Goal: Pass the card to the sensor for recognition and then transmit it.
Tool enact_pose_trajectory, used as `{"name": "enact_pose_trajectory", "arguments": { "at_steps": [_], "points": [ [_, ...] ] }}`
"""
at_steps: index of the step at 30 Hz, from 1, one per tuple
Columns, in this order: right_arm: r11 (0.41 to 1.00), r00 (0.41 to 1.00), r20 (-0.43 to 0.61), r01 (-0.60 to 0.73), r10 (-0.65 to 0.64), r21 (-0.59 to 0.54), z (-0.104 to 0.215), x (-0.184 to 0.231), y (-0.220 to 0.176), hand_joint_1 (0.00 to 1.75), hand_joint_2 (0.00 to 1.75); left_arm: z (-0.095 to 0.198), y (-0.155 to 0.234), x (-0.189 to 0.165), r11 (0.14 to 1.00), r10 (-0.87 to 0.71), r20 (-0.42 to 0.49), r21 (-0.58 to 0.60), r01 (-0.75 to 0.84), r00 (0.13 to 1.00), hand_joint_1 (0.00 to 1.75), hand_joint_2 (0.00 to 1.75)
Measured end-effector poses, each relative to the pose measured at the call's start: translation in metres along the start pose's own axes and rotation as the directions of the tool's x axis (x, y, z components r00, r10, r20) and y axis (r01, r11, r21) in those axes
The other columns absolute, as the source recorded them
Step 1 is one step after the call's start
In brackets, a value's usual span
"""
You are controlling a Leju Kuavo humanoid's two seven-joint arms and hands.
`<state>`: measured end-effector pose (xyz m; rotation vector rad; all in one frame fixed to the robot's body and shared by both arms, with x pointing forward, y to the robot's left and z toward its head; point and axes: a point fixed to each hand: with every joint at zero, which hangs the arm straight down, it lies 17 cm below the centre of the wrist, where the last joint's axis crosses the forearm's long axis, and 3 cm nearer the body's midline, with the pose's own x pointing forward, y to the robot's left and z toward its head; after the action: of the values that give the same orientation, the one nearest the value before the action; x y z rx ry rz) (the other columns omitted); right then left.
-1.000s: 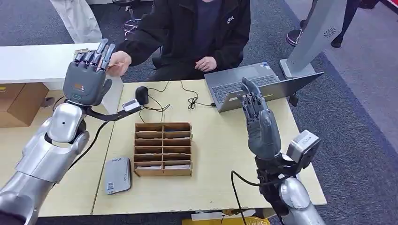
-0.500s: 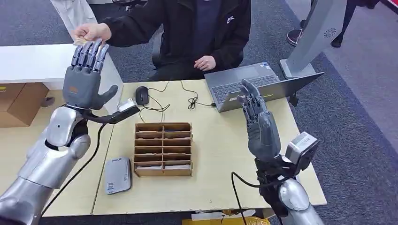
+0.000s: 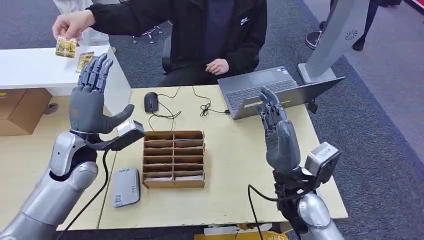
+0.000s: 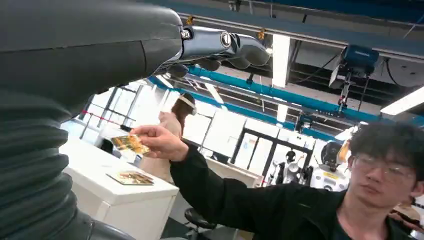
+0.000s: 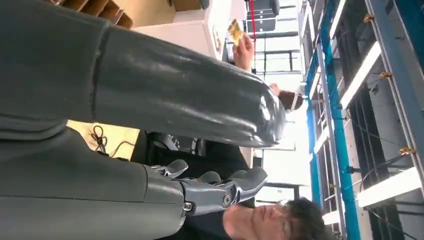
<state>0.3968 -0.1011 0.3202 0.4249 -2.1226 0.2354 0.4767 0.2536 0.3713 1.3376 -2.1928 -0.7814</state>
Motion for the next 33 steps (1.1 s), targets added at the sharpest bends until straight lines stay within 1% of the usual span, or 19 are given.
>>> {"name": "enact_pose_trajectory", "arguments": {
  "at_steps": [4,6,9,15,22,30,33],
  "points": [
    [1.0,1.0,0.002,-0.011,0.011,-0.012,-0.001,0.002,-0.004,0.0,0.0,0.012,0.004,0.014,1.0,-0.003,0.023,-0.002,0.003,1.0,0.0,1.75],
    [1.0,1.0,0.003,-0.013,0.013,-0.021,0.0,0.001,-0.006,0.0,0.0,0.019,0.002,0.017,1.0,0.011,0.024,-0.022,-0.01,1.0,0.0,1.75],
    [0.999,1.0,-0.001,-0.02,0.02,-0.033,0.003,0.0,-0.01,0.0,0.0,0.028,-0.007,0.02,0.997,0.01,0.014,-0.083,-0.009,1.0,0.0,1.75],
    [0.999,0.999,-0.005,-0.033,0.033,-0.023,0.004,0.0,-0.012,0.0,0.0,0.035,-0.03,0.017,0.971,-0.051,0.002,-0.234,0.05,0.999,0.0,1.75],
    [0.999,0.999,-0.002,-0.048,0.048,-0.009,0.007,0.002,-0.013,0.0,0.0,0.032,-0.046,0.018,0.943,-0.079,0.008,-0.323,0.077,0.997,0.0,1.75],
    [0.998,0.998,0.0,-0.056,0.056,-0.002,0.01,0.004,-0.014,0.0,0.0,0.025,-0.054,0.025,0.923,-0.081,0.032,-0.375,0.087,0.996,0.0,1.75],
    [0.998,0.998,-0.002,-0.061,0.061,0.0,0.012,0.003,-0.015,0.0,0.0,0.026,-0.059,0.025,0.908,-0.073,0.033,-0.412,0.081,0.997,0.0,1.75]
  ]
}}
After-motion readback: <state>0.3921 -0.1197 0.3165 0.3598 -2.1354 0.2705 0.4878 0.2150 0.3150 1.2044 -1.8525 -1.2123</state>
